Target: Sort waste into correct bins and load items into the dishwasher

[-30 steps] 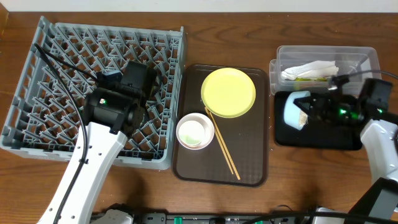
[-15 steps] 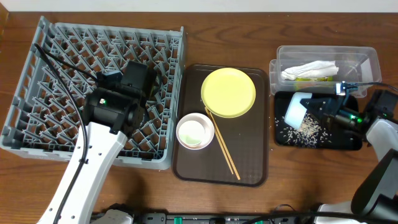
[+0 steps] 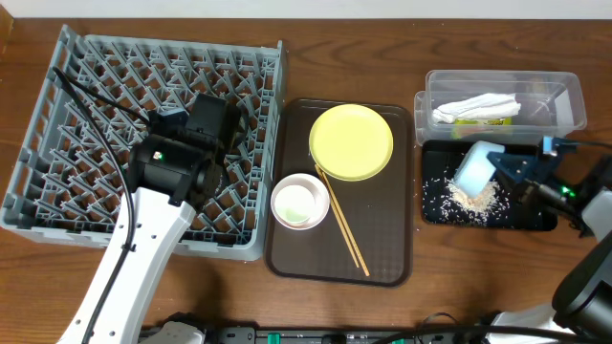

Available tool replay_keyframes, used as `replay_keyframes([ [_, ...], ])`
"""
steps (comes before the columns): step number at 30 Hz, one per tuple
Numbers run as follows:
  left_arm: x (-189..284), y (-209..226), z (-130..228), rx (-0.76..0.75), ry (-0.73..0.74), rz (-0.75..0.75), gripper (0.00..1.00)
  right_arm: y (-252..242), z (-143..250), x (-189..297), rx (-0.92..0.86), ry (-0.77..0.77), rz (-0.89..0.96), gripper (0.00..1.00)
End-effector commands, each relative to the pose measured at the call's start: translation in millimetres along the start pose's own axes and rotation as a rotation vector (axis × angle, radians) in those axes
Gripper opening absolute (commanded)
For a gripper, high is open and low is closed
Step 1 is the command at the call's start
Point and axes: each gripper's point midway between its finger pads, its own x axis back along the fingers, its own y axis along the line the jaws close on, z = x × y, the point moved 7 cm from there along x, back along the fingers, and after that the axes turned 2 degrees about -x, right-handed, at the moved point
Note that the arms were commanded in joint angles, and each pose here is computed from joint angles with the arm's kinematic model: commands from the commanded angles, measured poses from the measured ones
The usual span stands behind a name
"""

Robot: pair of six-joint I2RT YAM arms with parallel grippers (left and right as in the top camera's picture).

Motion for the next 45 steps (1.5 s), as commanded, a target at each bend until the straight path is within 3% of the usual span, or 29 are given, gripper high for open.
replay_keyframes([
  [1,2,2,-4,0.015,-0.011,-0.004,0.76,3,-2,13,-0.017,-0.018,-0.091,0.01],
  [17,2,2,-4,0.014,-0.011,-0.005,0.76,3,-19,64,-0.083,-0.166,-0.157,0.01],
  [26,2,2,-4,0.014,-0.011,-0.005,0.76,4,-17,52,-0.080,-0.131,-0.142,0.01],
  [33,2,2,-4,0.014,-0.011,-0.005,0.77,-8,-16,39,-0.124,-0.135,-0.019,0.01],
  [35,2,2,-4,0.014,-0.011,-0.005,0.76,5,-12,34,-0.007,-0.080,-0.127,0.01],
  [38,2,2,-4,0.014,-0.011,-0.005,0.76,11,-9,25,0.082,-0.043,-0.146,0.01],
  [42,2,2,-4,0.014,-0.011,-0.005,0.76,6,-9,17,0.074,-0.040,-0.083,0.01],
  [45,2,2,-4,0.014,-0.011,-0.005,0.76,-5,-11,15,-0.042,-0.069,0.017,0.01],
])
